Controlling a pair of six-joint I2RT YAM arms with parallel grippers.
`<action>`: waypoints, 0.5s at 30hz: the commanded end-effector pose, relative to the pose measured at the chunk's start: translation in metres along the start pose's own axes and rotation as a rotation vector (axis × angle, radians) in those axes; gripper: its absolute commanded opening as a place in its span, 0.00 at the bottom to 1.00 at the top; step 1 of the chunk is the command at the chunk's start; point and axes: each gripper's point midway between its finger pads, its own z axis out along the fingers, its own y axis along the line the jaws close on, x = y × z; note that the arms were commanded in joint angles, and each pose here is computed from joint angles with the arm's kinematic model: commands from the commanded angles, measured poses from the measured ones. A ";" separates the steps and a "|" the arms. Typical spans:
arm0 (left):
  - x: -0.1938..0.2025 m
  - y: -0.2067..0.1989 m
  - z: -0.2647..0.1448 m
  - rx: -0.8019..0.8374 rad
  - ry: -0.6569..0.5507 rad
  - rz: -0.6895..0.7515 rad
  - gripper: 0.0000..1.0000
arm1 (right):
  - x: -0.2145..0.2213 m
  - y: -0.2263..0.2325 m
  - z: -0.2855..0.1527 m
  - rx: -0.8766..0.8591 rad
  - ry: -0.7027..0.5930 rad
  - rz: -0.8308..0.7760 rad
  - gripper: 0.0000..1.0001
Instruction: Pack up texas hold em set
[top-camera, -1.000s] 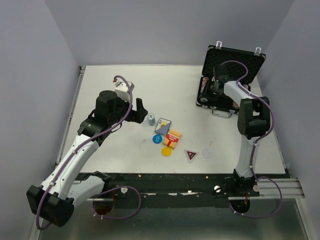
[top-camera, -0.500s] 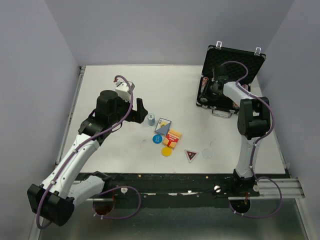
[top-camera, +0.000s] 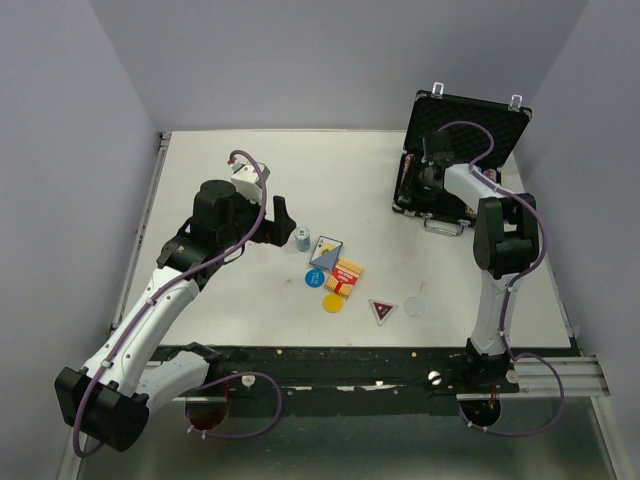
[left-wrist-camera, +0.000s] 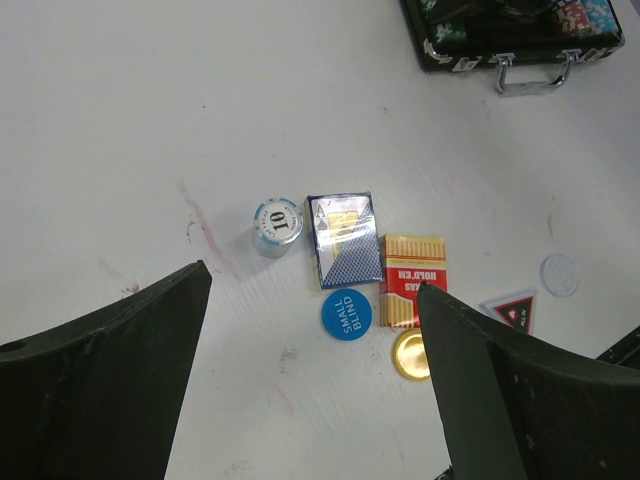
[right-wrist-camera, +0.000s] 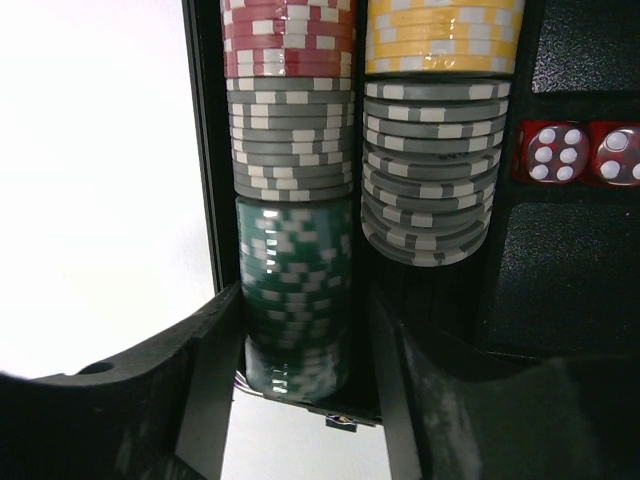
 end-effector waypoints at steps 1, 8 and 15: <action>-0.010 -0.001 -0.003 -0.002 -0.016 0.008 0.99 | -0.013 0.006 0.005 -0.014 -0.056 -0.034 0.62; -0.010 -0.001 -0.004 -0.002 -0.016 0.007 0.99 | -0.019 0.010 -0.008 -0.023 -0.074 -0.054 0.65; -0.010 -0.001 -0.004 -0.004 -0.018 0.009 0.99 | -0.029 0.020 -0.030 -0.061 -0.115 -0.081 0.64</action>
